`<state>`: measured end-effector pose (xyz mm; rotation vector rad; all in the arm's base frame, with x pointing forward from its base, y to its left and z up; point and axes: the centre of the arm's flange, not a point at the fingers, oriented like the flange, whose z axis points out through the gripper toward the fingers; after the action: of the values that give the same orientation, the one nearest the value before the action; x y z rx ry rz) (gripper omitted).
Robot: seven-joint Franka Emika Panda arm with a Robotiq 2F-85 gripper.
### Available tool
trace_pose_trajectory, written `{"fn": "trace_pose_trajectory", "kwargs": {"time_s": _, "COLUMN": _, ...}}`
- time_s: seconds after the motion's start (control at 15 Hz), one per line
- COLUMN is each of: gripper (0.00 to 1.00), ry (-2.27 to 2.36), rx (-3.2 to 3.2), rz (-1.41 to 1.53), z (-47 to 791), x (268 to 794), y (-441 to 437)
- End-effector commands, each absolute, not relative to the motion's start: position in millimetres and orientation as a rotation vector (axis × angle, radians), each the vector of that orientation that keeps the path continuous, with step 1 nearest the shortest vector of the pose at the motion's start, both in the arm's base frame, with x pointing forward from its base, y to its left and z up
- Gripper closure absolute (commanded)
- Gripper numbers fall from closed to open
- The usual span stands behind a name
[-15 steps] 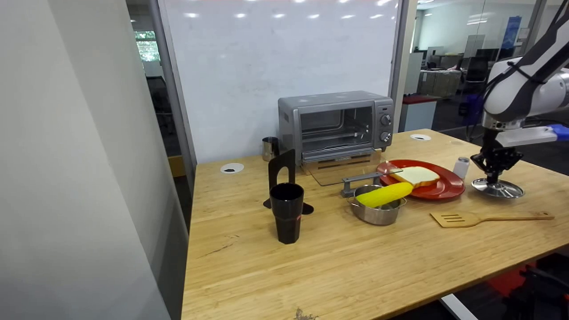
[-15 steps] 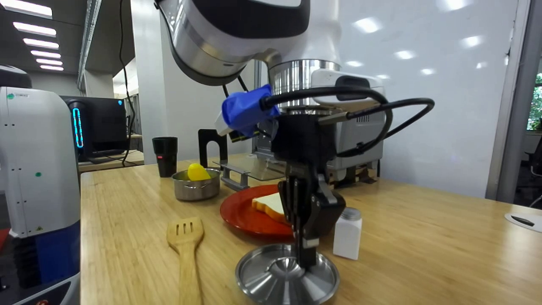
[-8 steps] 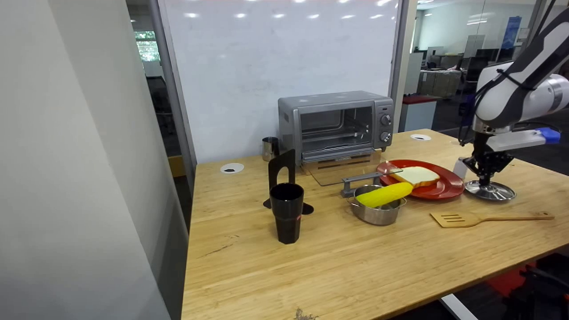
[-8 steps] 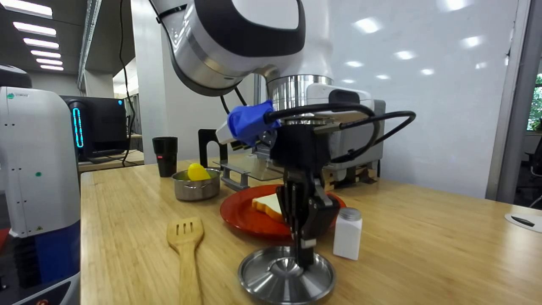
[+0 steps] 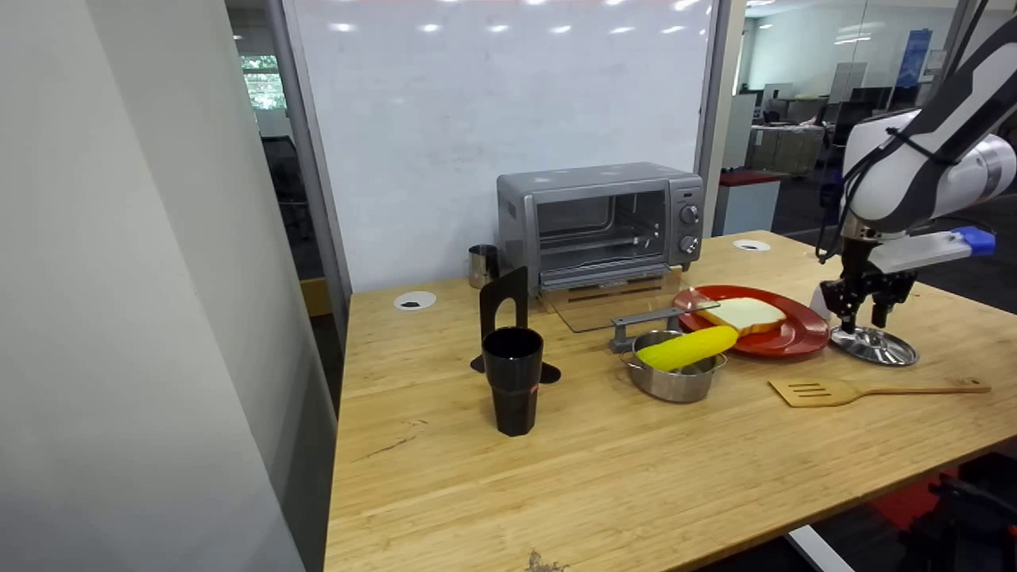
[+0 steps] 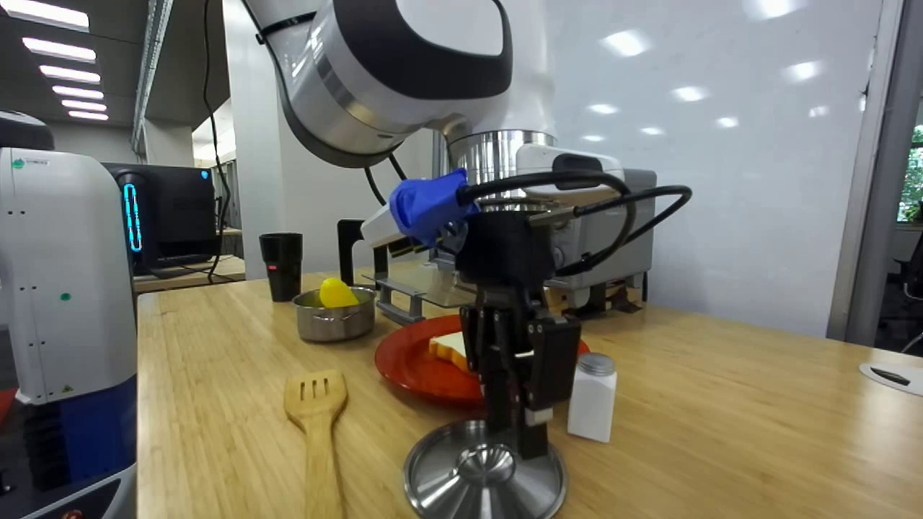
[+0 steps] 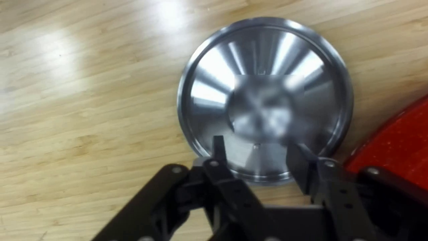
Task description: Remove the lid from the pot
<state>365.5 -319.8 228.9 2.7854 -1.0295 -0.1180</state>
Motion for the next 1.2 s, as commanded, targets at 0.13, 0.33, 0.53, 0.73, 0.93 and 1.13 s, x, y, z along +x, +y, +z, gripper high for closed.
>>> {"fn": "trace_pose_trajectory", "kwargs": {"time_s": 0.13, "gripper": 0.03, "ry": -0.857, "rx": 2.776, "rz": -0.169, "z": 271, "x": 349, "y": -290}}
{"fn": "trace_pose_trajectory", "kwargs": {"time_s": 0.33, "gripper": 0.00, "ry": -0.721, "rx": 2.780, "rz": -0.182, "z": 306, "x": 341, "y": -271}}
{"fn": "trace_pose_trajectory", "kwargs": {"time_s": 0.53, "gripper": 0.00, "ry": -0.619, "rx": 2.784, "rz": -0.160, "z": 336, "x": 343, "y": -252}}
{"fn": "trace_pose_trajectory", "kwargs": {"time_s": 0.73, "gripper": 0.00, "ry": -0.492, "rx": 2.799, "rz": -0.075, "z": 361, "x": 357, "y": -228}}
{"fn": "trace_pose_trajectory", "kwargs": {"time_s": 0.93, "gripper": 0.00, "ry": -0.375, "rx": 2.821, "rz": 0.014, "z": 378, "x": 379, "y": -210}}
{"fn": "trace_pose_trajectory", "kwargs": {"time_s": 1.13, "gripper": 0.00, "ry": -0.285, "rx": 2.859, "rz": 0.090, "z": 391, "x": 393, "y": -189}}
